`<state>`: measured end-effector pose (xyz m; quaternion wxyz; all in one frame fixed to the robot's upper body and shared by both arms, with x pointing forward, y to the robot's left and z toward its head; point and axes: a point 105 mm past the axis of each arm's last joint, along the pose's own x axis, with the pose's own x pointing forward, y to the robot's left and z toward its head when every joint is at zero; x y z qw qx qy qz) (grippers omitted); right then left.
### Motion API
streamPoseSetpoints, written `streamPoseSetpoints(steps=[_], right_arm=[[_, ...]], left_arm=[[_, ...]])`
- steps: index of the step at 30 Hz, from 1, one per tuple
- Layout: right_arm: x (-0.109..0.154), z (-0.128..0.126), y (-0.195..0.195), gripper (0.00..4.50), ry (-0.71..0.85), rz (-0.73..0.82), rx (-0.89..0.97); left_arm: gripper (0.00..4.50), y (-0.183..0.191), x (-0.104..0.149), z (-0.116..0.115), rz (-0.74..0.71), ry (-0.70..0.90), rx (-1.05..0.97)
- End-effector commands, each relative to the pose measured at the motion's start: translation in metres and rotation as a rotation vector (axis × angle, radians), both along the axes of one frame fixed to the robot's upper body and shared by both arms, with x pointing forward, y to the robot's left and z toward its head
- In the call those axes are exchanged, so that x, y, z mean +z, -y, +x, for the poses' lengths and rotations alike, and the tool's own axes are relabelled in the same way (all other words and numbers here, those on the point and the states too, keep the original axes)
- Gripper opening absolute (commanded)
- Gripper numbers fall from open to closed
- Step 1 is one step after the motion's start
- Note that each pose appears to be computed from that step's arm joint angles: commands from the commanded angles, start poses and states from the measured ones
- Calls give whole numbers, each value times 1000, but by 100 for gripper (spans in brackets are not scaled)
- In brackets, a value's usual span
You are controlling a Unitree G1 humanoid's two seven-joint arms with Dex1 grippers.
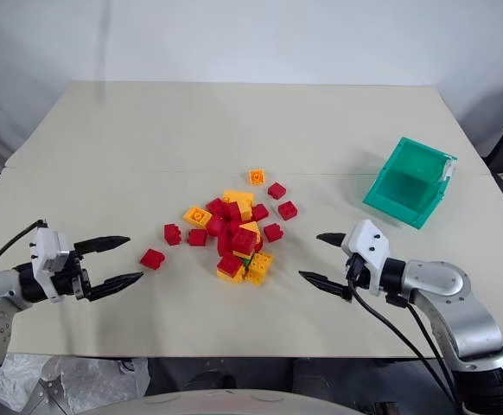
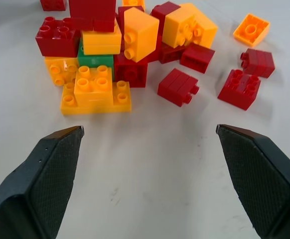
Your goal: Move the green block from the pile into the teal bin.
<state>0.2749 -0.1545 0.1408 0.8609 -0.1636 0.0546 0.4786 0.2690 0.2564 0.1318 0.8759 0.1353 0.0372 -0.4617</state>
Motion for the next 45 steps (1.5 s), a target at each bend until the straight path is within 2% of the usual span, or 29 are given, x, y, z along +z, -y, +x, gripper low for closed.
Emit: streamPoseSetpoints(steps=[1, 6, 9, 10, 12, 16, 19, 23, 26, 31, 34, 39, 42, 45], right_arm=[[15, -3, 0, 446, 58, 3, 6], [18, -2, -3, 446, 60, -2, -23], [29, -8, -21, 446, 34, 43, -16], [34, -13, -28, 429, 33, 56, 11], [40, -25, -39, 389, 6, 83, 66], [49, -34, -57, 251, -40, 128, 116], [45, -39, -76, 149, -131, 154, 164], [27, -46, -108, 15, -307, 178, 220], [26, -42, -122, 7, -374, 262, 215], [22, -33, -145, 7, -467, 302, 234], [8, -27, -166, 7, -538, 261, 249], [-4, -12, -171, 7, -485, 204, 216], [-6, 14, -164, 7, -414, 189, 116], [3, 35, -149, 7, -341, 207, 40]], left_arm=[[450, 4, 7, 2, 7, 44, -35], [450, 5, 14, 10, -59, 38, 19], [450, 6, 14, 14, -59, 29, 39], [450, 7, 14, 14, -47, 41, 35], [450, 9, 15, 14, -59, 42, 17], [450, 14, 17, 14, -86, 39, -22], [450, 17, 16, 13, -64, 56, -60], [450, 24, 24, 7, -111, 110, -174], [450, 27, 26, 5, -127, 113, -221], [450, 32, 27, 4, -165, 94, -273], [450, 33, 26, 6, -156, 92, -258], [450, 35, 24, 8, -155, 95, -253], [450, 36, 23, 10, -157, 105, -243], [450, 38, 23, 12, -167, 121, -237]])
